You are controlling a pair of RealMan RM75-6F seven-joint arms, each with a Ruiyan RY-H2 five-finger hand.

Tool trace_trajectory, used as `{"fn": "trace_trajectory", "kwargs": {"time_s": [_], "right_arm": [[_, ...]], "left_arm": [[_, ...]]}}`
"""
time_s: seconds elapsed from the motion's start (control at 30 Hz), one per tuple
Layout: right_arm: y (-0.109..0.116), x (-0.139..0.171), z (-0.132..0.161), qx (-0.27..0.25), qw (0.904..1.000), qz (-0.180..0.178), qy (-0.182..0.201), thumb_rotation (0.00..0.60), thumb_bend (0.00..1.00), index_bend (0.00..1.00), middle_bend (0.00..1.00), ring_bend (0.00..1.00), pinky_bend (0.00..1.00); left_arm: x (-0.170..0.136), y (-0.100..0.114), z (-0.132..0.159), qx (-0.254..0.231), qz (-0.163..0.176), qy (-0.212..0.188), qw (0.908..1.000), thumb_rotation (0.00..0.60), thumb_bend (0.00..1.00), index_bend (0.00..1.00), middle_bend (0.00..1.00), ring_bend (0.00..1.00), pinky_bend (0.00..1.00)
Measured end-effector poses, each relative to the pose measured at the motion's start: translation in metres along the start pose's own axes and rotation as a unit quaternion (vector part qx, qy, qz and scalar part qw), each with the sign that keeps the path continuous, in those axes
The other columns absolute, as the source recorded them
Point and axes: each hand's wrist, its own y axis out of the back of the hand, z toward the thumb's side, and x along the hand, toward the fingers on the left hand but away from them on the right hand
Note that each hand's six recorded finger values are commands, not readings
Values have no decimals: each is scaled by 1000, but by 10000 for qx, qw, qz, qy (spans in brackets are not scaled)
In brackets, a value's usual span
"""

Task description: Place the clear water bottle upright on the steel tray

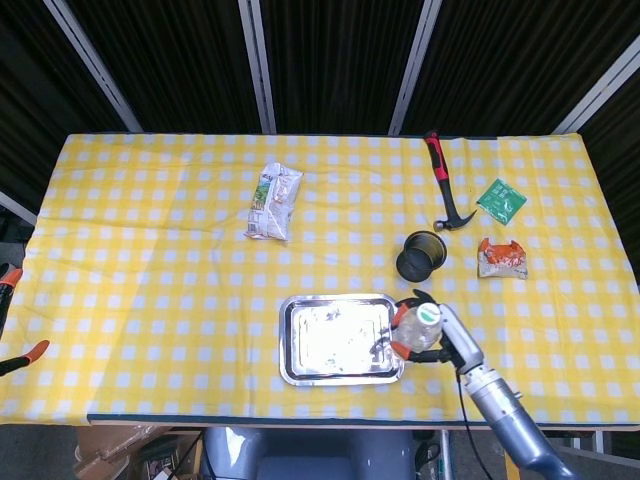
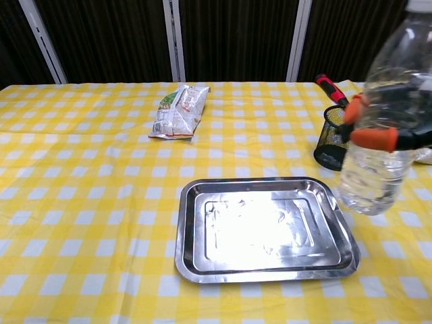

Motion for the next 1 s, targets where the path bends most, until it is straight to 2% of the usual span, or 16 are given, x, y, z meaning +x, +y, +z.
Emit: {"fn": "trace_trajectory", "kwargs": {"time_s": [0.27,0.33,0.4,0.5,0.7,1.0], "right_arm": [[81,39,-42,-117,9971,-664,-354,600,829,813,616,253,0],[92,45,-45,-47,9970,-704,-310,600,829,813,616,253,0],[92,46,-42,-4,9976,-651,-223,600,829,813,616,253,0],[81,41,-33,-82,9986,-528,-51,600,830,813,616,253,0],[38,17,-8,-272,9989,-203,315,600,828,812,616,253,0],[-49,-24,14,-281,9976,411,472,600,829,812,616,254,0]], "left_arm": [[0,-4,5,62,-42,-34,10000,600,190,47,0,0,0],[0,-5,6,59,-39,-46,10000,600,190,47,0,0,0],[1,-4,6,51,-27,-48,10000,600,190,46,0,0,0],[1,-3,5,30,-11,-44,10000,600,190,46,0,0,0],[1,1,1,-58,41,-31,10000,600,190,46,0,0,0],[1,4,-2,-109,22,-58,9999,600,190,47,0,0,0]]}}
